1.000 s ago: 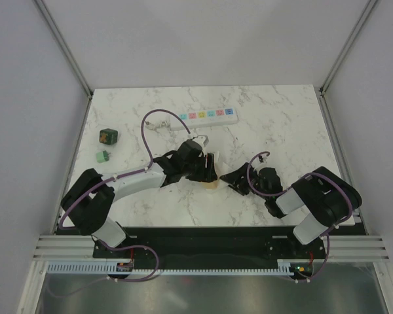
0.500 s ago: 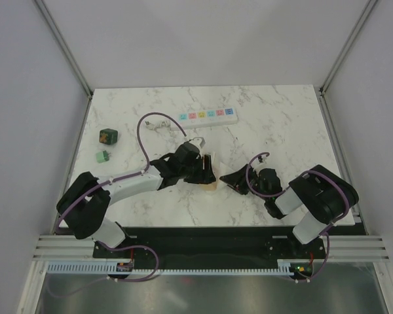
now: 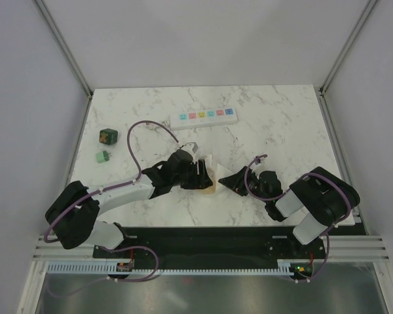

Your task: Pull the plug off the socket

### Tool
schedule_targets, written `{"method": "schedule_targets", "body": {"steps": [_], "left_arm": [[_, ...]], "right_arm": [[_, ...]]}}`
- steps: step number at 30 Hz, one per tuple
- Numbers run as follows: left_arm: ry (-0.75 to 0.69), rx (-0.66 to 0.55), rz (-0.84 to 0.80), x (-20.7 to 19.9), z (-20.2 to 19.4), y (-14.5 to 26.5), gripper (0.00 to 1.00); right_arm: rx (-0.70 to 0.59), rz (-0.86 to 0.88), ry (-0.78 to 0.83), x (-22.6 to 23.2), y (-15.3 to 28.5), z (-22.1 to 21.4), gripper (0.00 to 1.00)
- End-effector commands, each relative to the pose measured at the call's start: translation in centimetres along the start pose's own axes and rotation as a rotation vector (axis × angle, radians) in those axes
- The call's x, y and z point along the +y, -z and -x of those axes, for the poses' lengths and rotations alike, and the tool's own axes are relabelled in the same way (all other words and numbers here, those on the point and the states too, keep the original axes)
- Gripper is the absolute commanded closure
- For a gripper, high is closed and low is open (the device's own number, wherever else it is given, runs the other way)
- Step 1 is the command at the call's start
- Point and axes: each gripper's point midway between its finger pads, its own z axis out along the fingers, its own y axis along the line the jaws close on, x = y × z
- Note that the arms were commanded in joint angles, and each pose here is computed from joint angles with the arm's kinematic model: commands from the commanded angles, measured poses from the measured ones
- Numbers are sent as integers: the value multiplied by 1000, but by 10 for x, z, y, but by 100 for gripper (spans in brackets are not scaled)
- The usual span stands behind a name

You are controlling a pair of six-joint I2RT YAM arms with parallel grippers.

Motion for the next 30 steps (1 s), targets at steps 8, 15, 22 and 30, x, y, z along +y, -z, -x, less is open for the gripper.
{"method": "schedule_targets", "body": {"steps": [8, 15, 22, 30], "left_arm": [[34, -36, -170, -49, 23, 19, 98], [78, -87, -214, -55, 32, 26, 98], [-37, -144, -119, -45, 55, 45, 98], [44, -83, -300, -76, 47, 36, 98]], "right_arm": [[-132, -321, 66, -80, 13, 18, 100], [-147, -354, 68, -82, 13, 24, 100], [-150, -492, 103, -94, 21, 33, 100], [-156, -494, 100, -99, 17, 34, 100]]}}
